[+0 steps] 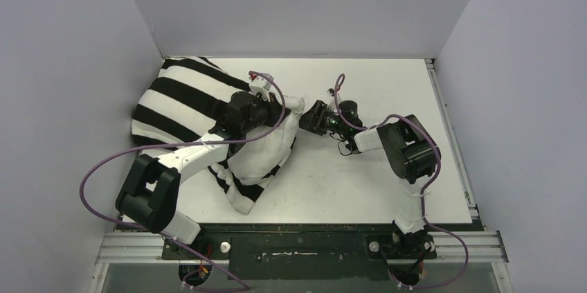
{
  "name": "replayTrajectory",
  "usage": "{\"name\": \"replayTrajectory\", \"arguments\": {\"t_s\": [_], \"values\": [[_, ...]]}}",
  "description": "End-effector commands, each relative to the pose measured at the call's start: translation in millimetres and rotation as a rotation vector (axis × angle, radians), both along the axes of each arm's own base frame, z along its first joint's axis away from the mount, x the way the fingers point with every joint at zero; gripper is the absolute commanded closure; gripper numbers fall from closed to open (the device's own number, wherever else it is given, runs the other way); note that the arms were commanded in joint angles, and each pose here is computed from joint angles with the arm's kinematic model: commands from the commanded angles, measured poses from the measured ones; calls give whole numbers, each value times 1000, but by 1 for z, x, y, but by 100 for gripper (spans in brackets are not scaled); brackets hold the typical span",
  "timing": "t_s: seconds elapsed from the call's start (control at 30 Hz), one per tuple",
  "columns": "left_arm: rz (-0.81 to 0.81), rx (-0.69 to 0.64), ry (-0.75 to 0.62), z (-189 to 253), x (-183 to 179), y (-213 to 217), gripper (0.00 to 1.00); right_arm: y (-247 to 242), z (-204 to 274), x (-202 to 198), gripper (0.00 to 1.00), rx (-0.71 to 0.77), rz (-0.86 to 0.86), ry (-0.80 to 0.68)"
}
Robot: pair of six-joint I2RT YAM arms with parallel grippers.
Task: Put the pillow into the pillowcase
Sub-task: Stuff the pillow into the pillowcase.
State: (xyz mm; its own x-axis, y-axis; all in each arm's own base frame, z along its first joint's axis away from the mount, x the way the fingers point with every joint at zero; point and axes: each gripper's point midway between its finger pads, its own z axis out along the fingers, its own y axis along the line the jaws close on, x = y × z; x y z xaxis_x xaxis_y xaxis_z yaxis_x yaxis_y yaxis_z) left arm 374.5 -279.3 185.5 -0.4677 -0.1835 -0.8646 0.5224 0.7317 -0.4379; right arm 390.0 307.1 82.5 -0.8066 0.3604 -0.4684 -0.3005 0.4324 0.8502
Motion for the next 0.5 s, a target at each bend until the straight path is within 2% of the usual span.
{"name": "replayTrajectory", "arguments": {"t_s": [0.0,0.27,0.47], "values": [[-33,-97,-107,47,-3,-6,100,18,18,4,45,15,47,-67],[-45,-100,-86,39,-7,-7,100,50,9,-16,43,18,116,-49],[-52,-112,-83,40,-8,-9,100,58,-3,-4,43,13,112,-21]]}}
